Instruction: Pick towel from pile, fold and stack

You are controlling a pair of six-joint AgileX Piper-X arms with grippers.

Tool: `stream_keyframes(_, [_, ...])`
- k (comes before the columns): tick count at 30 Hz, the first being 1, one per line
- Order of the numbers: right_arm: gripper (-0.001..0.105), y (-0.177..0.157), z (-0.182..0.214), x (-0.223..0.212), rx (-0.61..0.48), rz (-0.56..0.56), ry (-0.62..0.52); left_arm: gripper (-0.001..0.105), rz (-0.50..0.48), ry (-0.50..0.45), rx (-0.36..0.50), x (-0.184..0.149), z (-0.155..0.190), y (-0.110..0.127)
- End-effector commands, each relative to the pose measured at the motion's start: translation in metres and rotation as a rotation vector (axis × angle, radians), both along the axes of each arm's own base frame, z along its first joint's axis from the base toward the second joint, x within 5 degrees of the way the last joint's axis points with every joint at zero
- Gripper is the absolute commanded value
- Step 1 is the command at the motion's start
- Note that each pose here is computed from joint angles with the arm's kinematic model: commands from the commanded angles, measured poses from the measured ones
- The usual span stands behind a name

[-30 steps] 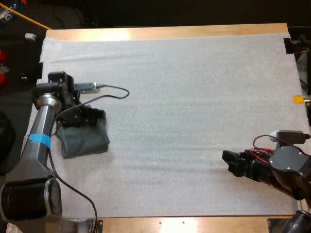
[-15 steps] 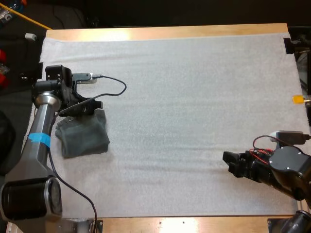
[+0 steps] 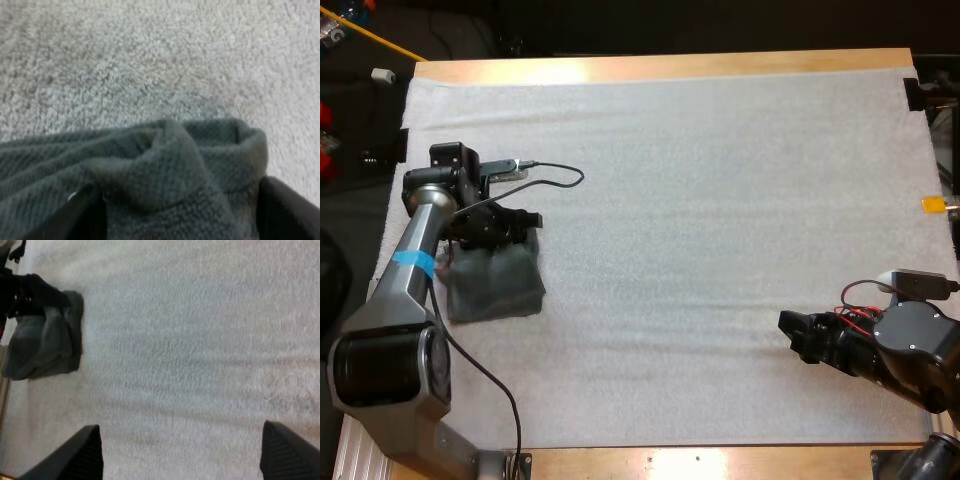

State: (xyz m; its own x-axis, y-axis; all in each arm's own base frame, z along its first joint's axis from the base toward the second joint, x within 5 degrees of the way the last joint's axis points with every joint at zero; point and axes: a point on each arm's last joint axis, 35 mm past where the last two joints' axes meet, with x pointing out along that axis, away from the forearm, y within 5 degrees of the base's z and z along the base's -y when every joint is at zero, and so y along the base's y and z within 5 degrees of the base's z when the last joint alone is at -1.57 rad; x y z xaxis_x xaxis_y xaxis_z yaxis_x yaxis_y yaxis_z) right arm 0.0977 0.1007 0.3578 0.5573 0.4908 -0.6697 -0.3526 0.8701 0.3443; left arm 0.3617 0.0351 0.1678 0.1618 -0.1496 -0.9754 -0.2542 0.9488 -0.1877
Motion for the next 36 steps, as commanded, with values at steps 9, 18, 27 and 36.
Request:
stream_keyframes(9, [0.064, 0.0, 0.001, 0.0, 0.0, -0.006, -0.001, 0.061, -0.008, -0.007, -0.086, 0.0, 0.019, -0.005])
stream_keyframes(18, [0.064, 0.0, 0.001, 0.0, 0.004, -0.005, -0.007, 0.061, -0.015, -0.151, -0.075, -0.02, 0.085, -0.007])
stream_keyframes(27, [0.064, 0.0, 0.002, 0.001, -0.057, 0.055, -0.08, 0.061, -0.02, -0.257, -0.063, -0.063, 0.148, -0.012])
stream_keyframes(36, [0.064, 0.0, 0.009, 0.008, -0.132, 0.052, -0.228, 0.061, -0.036, -0.38, -0.045, -0.121, 0.202, -0.018])
